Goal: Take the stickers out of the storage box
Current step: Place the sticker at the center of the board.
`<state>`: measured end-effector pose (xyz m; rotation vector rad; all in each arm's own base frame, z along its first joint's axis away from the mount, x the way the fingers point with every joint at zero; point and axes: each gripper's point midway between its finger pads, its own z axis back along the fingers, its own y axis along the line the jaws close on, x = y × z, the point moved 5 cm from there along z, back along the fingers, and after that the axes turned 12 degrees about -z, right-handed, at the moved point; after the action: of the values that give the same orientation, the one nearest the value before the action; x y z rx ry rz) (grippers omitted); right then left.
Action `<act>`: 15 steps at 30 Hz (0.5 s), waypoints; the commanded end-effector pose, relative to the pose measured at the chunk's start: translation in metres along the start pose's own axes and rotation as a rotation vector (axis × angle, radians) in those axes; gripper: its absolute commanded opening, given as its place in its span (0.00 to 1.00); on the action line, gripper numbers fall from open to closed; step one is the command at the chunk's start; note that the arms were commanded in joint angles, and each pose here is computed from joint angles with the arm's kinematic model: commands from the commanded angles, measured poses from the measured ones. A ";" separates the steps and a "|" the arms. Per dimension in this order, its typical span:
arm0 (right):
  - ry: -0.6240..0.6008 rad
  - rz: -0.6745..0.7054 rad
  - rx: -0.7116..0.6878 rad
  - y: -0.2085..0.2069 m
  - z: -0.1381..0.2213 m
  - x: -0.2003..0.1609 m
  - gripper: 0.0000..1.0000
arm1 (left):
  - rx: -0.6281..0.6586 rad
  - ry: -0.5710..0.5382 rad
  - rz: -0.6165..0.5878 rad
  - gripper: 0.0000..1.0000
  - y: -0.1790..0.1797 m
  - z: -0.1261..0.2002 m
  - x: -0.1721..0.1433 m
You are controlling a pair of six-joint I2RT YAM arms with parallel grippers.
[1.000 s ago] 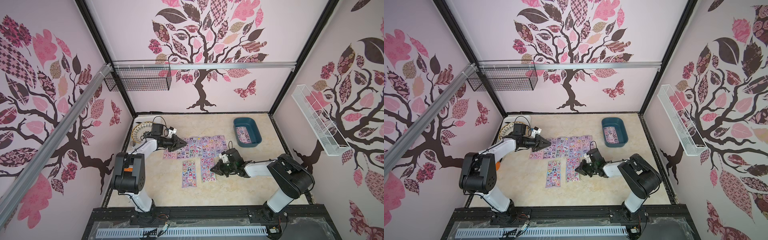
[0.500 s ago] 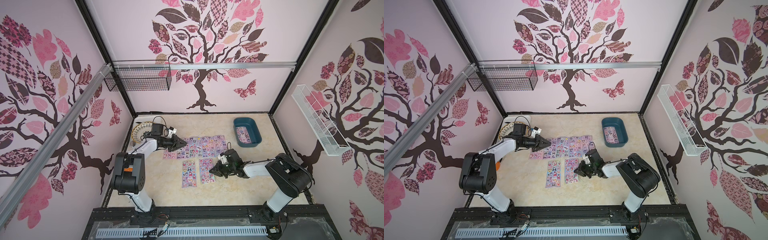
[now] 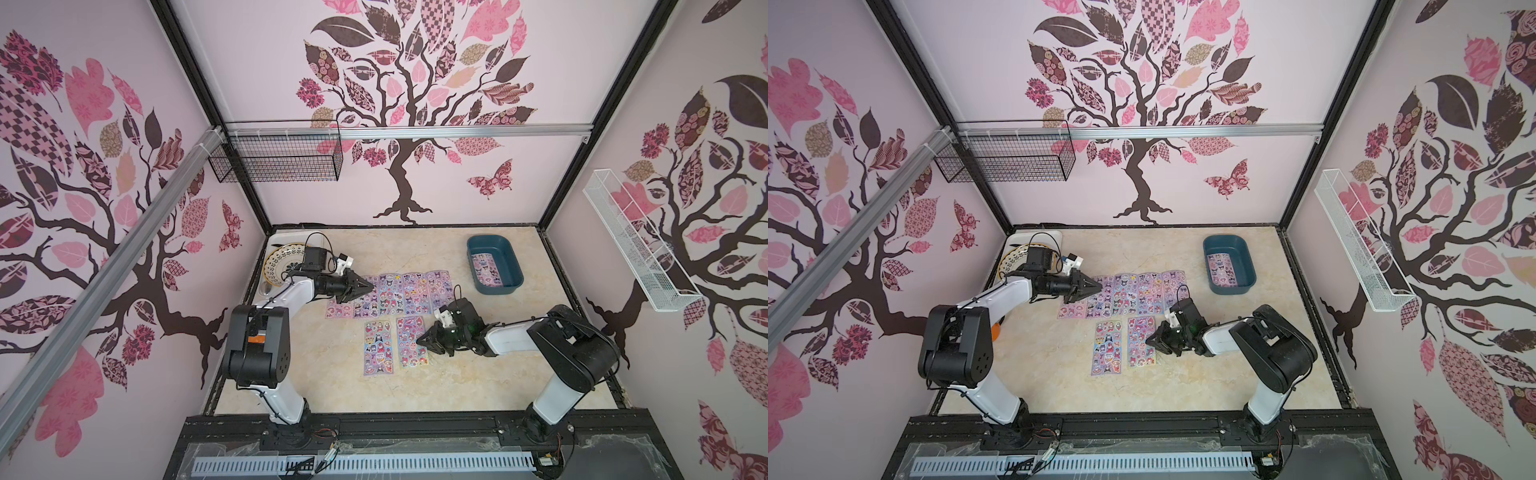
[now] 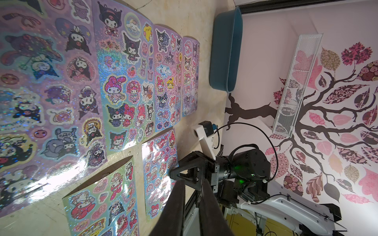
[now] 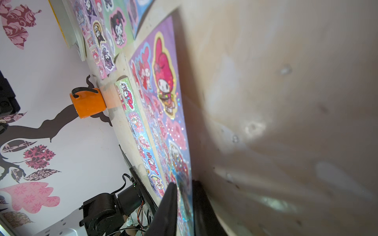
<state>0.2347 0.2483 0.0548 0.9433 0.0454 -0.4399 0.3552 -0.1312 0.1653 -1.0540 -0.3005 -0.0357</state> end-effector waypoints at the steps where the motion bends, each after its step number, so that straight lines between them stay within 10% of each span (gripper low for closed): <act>1: -0.016 -0.004 -0.020 -0.004 -0.002 0.002 0.20 | -0.005 -0.008 -0.040 0.20 -0.006 0.002 0.000; 15: -0.034 0.012 -0.082 -0.014 0.005 -0.001 0.36 | -0.004 -0.009 -0.040 0.20 -0.005 0.002 0.001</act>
<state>0.2355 0.2485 0.0590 0.9512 0.0223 -0.4111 0.3552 -0.1312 0.1653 -1.0540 -0.3005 -0.0357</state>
